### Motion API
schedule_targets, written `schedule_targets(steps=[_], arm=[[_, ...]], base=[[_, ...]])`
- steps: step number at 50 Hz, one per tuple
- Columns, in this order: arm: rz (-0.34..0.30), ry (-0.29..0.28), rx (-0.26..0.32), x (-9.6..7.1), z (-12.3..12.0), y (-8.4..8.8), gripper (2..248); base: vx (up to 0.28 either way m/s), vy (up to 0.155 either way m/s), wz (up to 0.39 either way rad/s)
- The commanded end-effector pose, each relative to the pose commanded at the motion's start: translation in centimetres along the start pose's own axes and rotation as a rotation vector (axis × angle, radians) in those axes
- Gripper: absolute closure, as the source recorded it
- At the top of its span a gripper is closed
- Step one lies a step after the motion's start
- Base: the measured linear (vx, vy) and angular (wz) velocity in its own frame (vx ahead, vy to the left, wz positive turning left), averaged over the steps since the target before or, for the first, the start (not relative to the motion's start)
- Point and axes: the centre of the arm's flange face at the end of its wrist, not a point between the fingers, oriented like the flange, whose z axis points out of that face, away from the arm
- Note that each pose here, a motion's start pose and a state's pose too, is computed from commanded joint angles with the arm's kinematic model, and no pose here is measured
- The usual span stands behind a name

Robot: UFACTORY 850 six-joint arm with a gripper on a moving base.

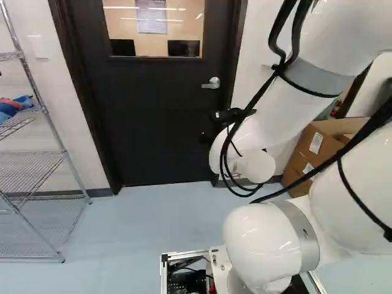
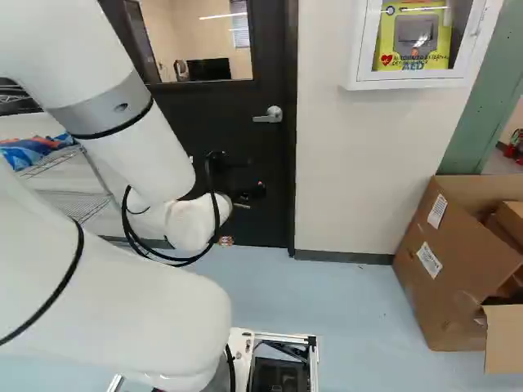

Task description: Open the door and move inside

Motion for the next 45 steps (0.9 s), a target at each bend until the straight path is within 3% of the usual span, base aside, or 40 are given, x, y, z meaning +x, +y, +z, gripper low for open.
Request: schedule_targets(steps=[33,45], arm=[[0.0,0.0,0.0,0.0,0.0,0.0,3],[0.0,0.0,0.0,0.0,0.0,0.0,3]], base=[[0.077,0.133,-0.304],[0.043,0.108,-0.15]])
